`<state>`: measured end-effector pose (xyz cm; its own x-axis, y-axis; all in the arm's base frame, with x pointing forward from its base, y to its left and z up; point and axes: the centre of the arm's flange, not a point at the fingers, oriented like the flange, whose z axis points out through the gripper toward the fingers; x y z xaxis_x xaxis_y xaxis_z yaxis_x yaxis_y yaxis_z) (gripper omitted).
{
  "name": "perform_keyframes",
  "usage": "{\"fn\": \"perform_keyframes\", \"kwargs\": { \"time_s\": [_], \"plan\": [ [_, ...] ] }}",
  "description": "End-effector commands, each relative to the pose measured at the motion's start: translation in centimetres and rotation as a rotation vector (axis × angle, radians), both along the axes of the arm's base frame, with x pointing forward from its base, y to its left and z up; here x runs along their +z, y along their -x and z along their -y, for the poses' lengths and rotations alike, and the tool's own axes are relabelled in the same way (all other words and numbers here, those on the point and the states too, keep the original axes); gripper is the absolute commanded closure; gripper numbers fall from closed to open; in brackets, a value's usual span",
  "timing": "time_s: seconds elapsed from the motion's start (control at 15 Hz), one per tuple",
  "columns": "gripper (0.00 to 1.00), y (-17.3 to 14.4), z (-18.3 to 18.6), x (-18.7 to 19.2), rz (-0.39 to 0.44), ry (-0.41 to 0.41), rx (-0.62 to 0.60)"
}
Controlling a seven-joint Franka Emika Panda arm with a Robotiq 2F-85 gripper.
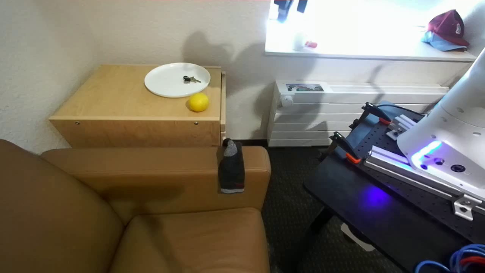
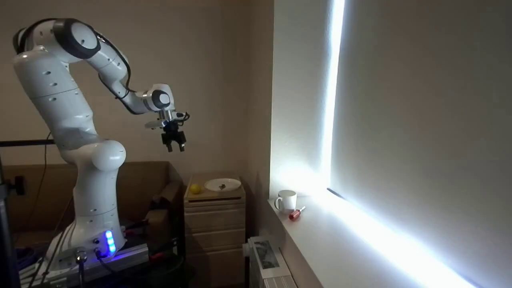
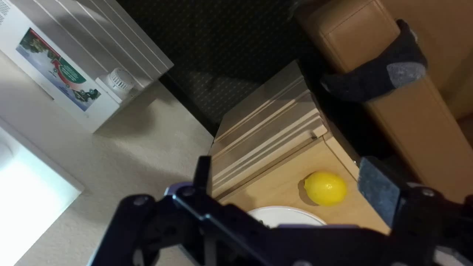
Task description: Move the keys to the left
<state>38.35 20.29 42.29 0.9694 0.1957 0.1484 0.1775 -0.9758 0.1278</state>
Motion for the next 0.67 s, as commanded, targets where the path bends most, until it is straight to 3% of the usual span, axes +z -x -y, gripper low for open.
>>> {"fn": "perform_keyframes", "kwargs": {
  "time_s": [0.0, 0.2, 0.27, 0.4, 0.6],
  "plan": [
    [0.00, -5.2, -3.9, -3.8, -0.006, -0.018, -0.083],
    [0.00, -4.1, -3.6, -0.2, -0.089, -0.136, -0.062],
    [0.00, -4.0, -3.8, -3.2, -0.054, -0.088, -0.084],
    [0.00, -4.5, -4.1, -1.5, -0.064, -0.135, -0.067],
    [0.00, -7.9, -4.2, -7.0, 0.061, -0.065, -0.204]
  ]
}}
